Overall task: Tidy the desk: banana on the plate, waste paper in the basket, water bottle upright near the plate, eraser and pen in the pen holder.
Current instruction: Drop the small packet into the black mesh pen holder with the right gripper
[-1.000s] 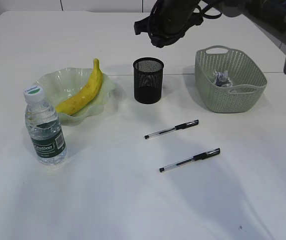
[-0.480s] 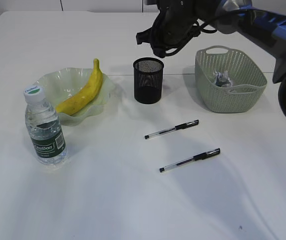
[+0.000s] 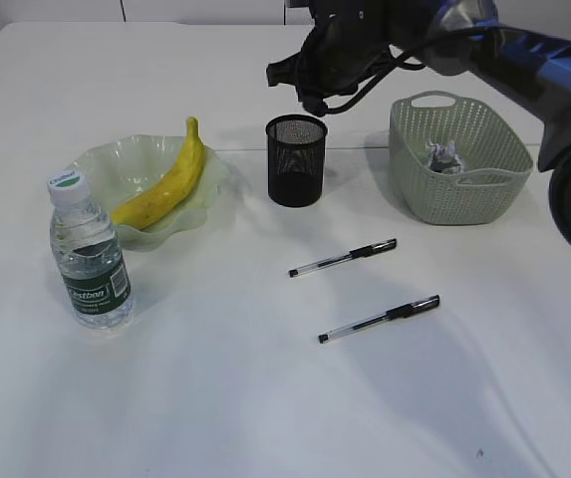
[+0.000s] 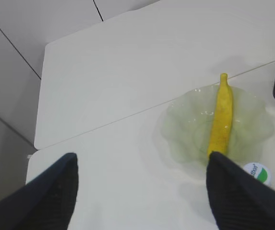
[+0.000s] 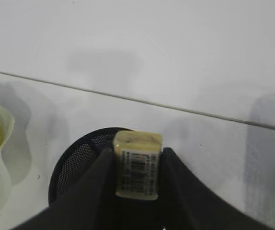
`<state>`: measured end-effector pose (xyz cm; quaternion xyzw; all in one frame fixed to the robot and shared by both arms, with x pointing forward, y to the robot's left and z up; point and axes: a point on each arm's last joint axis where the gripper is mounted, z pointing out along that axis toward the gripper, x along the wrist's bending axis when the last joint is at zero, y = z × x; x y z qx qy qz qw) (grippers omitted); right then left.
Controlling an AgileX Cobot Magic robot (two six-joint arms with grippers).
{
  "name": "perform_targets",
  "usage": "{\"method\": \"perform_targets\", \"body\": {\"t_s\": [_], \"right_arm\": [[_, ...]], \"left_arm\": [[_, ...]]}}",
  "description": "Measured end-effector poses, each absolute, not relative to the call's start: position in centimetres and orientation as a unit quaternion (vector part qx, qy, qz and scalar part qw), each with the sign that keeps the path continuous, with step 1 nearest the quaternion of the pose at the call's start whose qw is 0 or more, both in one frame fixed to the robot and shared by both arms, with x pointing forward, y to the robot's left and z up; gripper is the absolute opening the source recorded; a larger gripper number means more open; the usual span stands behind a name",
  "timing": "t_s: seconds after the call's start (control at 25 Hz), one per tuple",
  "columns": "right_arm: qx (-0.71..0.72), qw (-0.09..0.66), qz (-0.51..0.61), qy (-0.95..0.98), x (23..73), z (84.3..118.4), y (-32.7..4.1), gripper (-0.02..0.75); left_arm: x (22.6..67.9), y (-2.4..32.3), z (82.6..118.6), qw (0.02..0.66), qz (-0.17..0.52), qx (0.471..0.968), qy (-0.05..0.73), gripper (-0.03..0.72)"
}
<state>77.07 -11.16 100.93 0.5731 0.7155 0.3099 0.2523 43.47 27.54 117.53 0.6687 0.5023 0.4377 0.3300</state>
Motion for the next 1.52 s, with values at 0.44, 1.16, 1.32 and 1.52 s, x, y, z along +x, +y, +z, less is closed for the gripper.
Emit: {"method": "perform_targets", "body": {"t_s": [0.44, 1.16, 1.32, 1.52], "right_arm": [[0.582, 0.233, 0.288, 0.724, 77.3, 98.3, -11.0, 0.221], [0.583, 0.231, 0.284, 0.725, 77.4, 98.0, -11.0, 0.221], [0.582, 0.231, 0.284, 0.726, 77.4, 98.0, -11.0, 0.231], [0.582, 0.231, 0.284, 0.726, 77.4, 98.0, -11.0, 0.274]], "left_arm": [[43.5, 27.5, 117.5, 0.33, 0.438, 0.669, 0.502, 0.591], [43.5, 27.5, 117.5, 0.33, 0.438, 0.669, 0.502, 0.591], [43.5, 27.5, 117.5, 0.33, 0.438, 0.669, 0.502, 0.591], [43.5, 27.5, 117.5, 0.33, 0.438, 0.669, 0.502, 0.591]]}}
